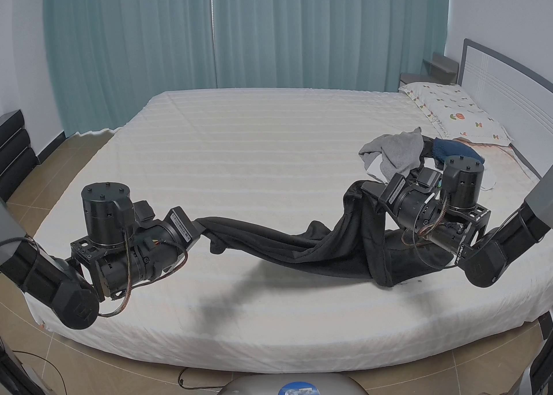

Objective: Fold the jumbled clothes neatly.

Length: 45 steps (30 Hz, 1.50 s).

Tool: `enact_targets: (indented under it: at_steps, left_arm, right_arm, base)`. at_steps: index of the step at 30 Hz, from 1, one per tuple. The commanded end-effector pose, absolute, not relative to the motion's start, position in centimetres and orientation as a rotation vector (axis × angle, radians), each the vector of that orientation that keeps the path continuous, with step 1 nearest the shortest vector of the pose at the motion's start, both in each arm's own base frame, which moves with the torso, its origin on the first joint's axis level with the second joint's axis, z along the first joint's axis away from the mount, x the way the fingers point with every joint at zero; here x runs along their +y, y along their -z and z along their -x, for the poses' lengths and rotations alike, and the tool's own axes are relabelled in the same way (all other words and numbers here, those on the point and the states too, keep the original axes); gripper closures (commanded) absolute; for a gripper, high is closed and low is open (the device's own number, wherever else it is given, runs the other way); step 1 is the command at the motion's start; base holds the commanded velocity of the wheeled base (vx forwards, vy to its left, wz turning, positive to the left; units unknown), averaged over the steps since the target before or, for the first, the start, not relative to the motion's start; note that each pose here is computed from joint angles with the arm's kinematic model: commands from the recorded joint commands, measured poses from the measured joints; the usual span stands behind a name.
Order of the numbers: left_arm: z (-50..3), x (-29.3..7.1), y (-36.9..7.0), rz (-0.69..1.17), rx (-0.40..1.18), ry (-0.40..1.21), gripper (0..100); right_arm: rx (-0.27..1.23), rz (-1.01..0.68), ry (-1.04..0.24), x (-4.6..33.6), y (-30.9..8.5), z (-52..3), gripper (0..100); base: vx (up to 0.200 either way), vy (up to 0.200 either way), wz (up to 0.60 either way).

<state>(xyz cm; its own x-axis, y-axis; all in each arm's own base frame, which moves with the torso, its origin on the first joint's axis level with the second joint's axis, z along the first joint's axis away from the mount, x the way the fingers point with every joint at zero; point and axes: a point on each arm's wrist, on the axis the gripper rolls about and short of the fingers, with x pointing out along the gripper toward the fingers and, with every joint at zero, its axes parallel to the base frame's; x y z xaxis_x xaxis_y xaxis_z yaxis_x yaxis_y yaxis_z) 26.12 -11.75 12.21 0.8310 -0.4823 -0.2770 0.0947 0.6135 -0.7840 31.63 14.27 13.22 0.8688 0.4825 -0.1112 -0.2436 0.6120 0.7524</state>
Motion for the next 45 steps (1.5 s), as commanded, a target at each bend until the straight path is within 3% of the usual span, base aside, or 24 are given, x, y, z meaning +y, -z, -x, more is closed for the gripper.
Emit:
enact_targets:
  at_steps: [1,16,30,35,43,45]
  left_arm:
    - [-25.7,-11.6,-12.5,0.854,0.49,0.35,100]
    - [-23.4,-11.1,-13.0,0.848,0.495,0.371,100]
    - [-19.6,-12.0,-13.9,0.82,0.495,0.412,100]
    - [-17.5,-12.0,-15.8,0.804,0.482,0.45,100]
    - [-14.3,-10.3,-22.5,0.808,0.375,0.514,100]
    - [-13.6,-9.5,-25.6,0.823,0.333,0.521,100]
  right_arm:
    - [0.304,-0.81,-0.434,14.1,-13.8,-31.3,100]
    - [0.334,-0.805,-0.371,11.4,-13.8,-27.3,100]
    - [0.298,-0.807,-0.381,9.3,-15.6,-21.6,100]
    - [0.238,-0.811,-0.417,8.5,-17.6,-19.4,100]
    - [0.038,-0.83,-0.482,6.3,-25.6,-15.2,100]
    - [-0.005,-0.835,-0.507,5.7,-29.1,-13.6,100]
  base:
    - [0.0,0.2,0.0]
    - [0.0,0.0,0.0]
    - [-0.2,0.0,0.0]
    - [-0.2,0.0,0.0]
    - [-0.05,0.0,0.0]
    - [0.0,0.0,0.0]
